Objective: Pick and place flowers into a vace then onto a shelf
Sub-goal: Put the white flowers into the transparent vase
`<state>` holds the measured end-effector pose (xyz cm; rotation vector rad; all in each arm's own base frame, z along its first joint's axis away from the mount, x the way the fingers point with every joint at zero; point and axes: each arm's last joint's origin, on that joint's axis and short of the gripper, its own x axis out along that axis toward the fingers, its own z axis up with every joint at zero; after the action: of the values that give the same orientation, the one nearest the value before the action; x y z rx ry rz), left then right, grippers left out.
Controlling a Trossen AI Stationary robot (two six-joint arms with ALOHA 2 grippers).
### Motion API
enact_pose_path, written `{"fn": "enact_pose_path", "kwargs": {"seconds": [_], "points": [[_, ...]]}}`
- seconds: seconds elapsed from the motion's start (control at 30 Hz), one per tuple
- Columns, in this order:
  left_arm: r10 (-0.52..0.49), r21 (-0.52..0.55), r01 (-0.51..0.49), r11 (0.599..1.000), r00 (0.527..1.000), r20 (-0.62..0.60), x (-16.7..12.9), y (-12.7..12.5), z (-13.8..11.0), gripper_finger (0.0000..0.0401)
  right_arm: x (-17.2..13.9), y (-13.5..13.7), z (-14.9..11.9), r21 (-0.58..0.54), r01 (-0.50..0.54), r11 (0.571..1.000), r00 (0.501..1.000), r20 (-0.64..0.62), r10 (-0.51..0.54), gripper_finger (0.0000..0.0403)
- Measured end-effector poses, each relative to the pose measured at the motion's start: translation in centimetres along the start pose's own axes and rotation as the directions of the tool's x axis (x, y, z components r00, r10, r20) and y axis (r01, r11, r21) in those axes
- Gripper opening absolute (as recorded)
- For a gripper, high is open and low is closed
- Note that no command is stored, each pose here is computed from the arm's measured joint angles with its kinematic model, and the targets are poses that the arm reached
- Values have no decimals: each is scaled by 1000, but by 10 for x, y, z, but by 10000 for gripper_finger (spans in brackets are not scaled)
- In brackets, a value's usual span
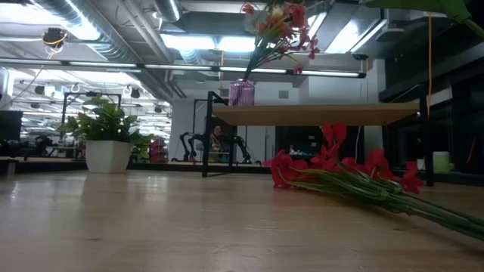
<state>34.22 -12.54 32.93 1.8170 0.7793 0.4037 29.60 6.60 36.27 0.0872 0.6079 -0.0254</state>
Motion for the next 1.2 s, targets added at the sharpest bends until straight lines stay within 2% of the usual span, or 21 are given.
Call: {"fn": "enact_pose_path", "kwargs": {"seconds": [0.77,1.0,1.2], "points": [[-1,6,1,1000,1000,-9,0,0,0,5,-1,0,0,-30,0,1000,1000,0,0,143],[-15,19,15,1000,1000,-13,0,-3,0,5,-23,-1,17,-28,0,1000,1000,4,0,143],[-15,12,16,1000,1000,-14,0,-3,0,4,-25,-4,14,-26,78,997,996,-38,-79,143]]}}
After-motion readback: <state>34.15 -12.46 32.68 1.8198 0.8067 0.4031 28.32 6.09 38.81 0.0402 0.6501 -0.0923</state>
